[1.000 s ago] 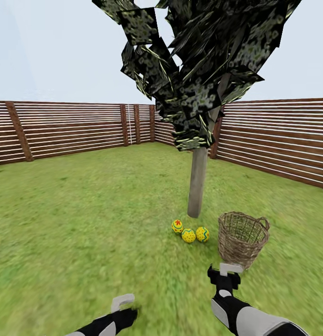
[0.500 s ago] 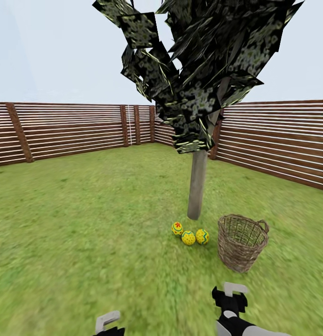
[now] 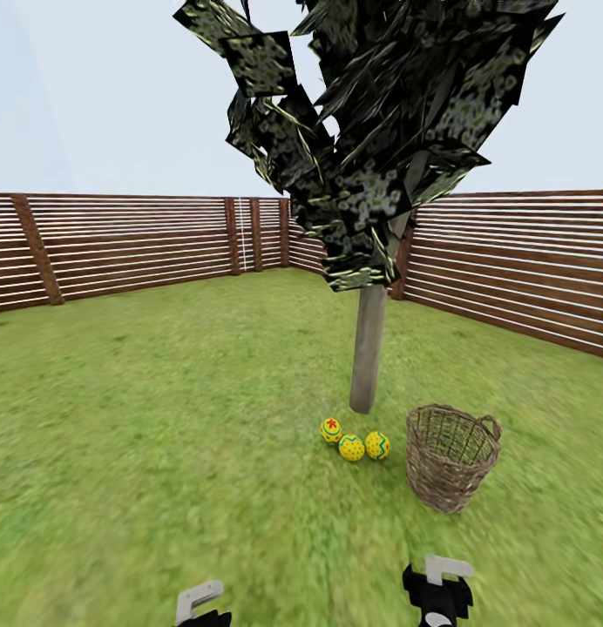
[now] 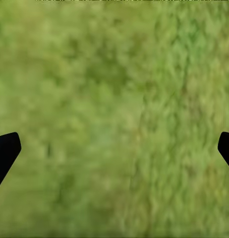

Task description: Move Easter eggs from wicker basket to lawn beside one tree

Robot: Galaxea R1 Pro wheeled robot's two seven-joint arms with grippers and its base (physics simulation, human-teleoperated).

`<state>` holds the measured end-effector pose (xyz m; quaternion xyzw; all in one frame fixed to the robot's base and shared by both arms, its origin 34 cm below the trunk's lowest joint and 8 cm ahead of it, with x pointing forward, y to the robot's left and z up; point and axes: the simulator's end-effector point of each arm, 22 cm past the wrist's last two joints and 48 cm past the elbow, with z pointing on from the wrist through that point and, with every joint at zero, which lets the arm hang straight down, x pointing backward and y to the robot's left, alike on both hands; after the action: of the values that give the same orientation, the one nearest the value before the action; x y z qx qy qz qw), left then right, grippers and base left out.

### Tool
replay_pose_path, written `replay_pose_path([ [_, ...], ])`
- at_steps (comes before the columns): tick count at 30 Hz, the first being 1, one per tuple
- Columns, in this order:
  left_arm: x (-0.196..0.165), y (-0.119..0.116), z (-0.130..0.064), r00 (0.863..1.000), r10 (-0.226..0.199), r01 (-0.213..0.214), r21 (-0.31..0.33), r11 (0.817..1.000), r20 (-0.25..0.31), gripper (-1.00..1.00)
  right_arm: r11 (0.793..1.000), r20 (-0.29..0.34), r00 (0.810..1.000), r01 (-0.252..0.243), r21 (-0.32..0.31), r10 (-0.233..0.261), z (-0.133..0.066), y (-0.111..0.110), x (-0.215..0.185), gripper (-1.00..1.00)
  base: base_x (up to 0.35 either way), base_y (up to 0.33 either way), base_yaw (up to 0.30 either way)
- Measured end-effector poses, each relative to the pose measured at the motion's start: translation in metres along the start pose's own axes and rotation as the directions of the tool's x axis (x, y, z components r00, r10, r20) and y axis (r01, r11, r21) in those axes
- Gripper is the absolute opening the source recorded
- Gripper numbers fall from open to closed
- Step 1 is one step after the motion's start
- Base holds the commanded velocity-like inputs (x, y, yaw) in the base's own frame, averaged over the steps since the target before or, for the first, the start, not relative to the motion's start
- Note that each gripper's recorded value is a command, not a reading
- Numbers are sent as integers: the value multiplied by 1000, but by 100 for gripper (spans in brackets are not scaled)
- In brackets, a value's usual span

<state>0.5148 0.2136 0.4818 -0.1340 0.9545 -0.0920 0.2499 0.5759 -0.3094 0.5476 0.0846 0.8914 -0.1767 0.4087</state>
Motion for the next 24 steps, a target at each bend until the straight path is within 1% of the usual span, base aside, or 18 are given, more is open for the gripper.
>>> replay_pose_path([
  [5,-4,-3,-7,1000,0,0,0,1000,-2,100,1000,-25,1000,10,-3,-10,-11,-2,12,100,0,0,0],
  [11,-9,-6,-16,1000,1,-1,1,1000,-4,100,1000,-42,999,18,-4,-18,-21,-6,17,100,0,0,0],
  [14,-11,-8,-21,1000,1,-1,1,1000,-6,100,1000,-68,997,27,-4,-27,-30,-9,32,100,0,0,0],
  [20,-14,-11,-29,1000,2,-2,2,1000,-13,100,999,-101,994,40,-8,-40,-45,-13,49,100,0,0,0],
  [24,-3,-13,-31,1000,2,-1,4,1000,-29,100,999,-121,991,47,-11,-48,-52,-15,63,100,0,0,0],
])
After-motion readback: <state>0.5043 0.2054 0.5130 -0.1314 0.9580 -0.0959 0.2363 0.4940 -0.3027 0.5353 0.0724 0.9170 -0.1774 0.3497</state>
